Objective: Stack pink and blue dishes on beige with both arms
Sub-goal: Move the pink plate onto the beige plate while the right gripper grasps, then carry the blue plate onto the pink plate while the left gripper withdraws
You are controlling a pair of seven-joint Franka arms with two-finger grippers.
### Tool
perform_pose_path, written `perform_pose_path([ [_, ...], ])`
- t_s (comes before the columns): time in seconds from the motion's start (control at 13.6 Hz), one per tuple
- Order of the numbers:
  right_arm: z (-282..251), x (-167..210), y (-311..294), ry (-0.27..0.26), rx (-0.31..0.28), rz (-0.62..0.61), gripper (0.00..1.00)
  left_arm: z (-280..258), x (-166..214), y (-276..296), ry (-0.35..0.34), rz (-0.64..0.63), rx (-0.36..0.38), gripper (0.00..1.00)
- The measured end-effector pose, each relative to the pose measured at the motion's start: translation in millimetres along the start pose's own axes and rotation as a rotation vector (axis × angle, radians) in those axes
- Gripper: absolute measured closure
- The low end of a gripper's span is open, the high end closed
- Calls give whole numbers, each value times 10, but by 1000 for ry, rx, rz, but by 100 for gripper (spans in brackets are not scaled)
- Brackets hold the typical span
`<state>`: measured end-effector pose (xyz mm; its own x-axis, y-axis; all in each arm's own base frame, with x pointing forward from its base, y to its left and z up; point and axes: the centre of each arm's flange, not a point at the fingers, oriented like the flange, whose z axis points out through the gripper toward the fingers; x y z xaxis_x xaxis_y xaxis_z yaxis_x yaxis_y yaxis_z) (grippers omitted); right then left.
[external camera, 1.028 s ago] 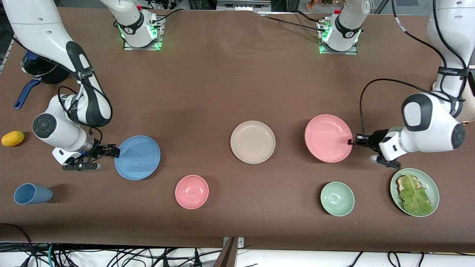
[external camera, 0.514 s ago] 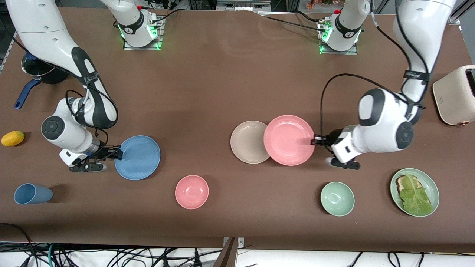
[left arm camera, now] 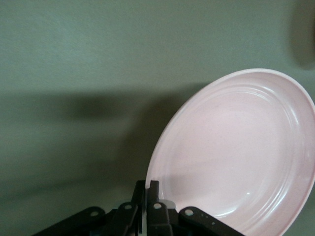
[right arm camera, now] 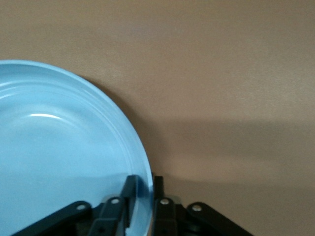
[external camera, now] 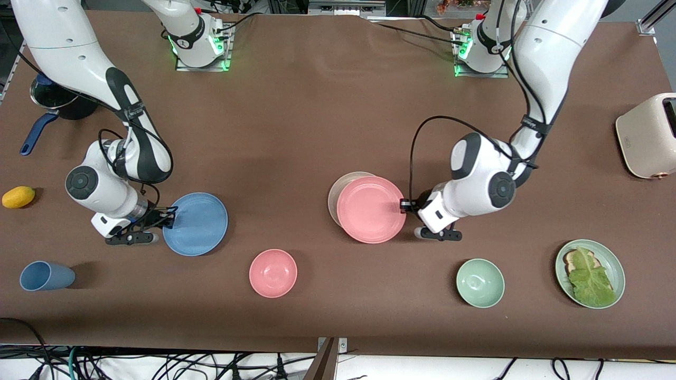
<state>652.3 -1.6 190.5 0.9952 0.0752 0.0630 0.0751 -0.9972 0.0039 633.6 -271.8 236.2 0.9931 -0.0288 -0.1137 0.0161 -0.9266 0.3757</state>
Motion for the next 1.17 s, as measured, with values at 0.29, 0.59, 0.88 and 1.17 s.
perform_pose_path([
  [0.29, -201, 103, -11, -3, 5, 1, 91, 190, -97, 245, 14, 1, 67, 95],
  [0.59, -939, 489, -64, -96, 17, -11, 95, 226, -111, 263, 17, 21, 95, 95],
  [0.88, -1850, 619, -156, -131, 26, -35, 95, 346, -161, 248, 18, 53, 140, 95],
  [1.17, -2317, 565, -573, -145, 50, -68, 95, 466, -242, 296, 28, 51, 141, 95],
])
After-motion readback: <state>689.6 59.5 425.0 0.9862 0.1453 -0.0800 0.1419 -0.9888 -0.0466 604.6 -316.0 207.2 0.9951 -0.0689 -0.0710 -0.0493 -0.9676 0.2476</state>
